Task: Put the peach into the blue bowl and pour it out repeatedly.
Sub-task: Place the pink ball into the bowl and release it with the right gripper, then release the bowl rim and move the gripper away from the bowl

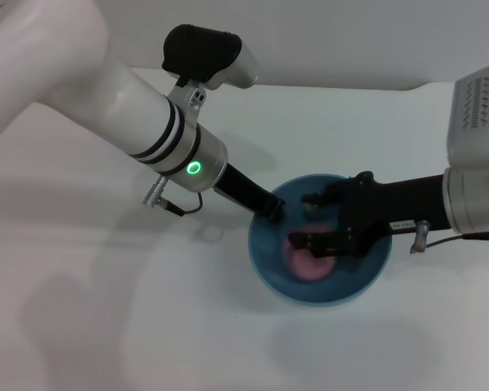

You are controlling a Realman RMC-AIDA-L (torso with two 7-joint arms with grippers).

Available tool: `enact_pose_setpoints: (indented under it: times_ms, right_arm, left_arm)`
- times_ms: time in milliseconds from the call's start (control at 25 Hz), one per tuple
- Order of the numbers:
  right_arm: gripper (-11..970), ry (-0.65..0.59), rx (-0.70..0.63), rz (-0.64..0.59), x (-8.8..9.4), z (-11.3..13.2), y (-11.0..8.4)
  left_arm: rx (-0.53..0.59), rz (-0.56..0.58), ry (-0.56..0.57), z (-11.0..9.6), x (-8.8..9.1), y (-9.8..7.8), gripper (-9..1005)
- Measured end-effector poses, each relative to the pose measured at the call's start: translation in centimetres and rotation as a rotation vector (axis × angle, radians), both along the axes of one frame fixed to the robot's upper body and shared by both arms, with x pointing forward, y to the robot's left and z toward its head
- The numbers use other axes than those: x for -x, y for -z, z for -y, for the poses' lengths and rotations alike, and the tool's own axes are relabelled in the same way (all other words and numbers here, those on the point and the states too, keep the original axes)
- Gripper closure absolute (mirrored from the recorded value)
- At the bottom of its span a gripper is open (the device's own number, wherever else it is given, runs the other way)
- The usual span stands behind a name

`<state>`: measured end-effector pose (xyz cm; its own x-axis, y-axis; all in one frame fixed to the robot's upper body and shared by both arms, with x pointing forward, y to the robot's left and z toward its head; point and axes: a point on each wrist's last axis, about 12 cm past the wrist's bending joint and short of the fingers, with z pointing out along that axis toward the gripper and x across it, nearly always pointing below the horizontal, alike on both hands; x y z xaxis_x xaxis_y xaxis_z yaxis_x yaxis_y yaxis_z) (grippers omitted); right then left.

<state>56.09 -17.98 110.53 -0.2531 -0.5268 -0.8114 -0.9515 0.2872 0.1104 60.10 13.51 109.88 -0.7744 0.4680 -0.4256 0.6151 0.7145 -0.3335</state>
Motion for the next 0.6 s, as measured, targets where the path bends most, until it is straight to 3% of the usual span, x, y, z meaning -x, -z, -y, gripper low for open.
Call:
enact_pose_setpoints:
  times_ms: [600]
  right_arm:
    - [310, 0.276, -0.071, 0.05, -1.4, 5.0, -0.3]
  left_arm:
    - [-0.145, 0.029, 0.071, -0.8, 0.4, 1.1, 997]
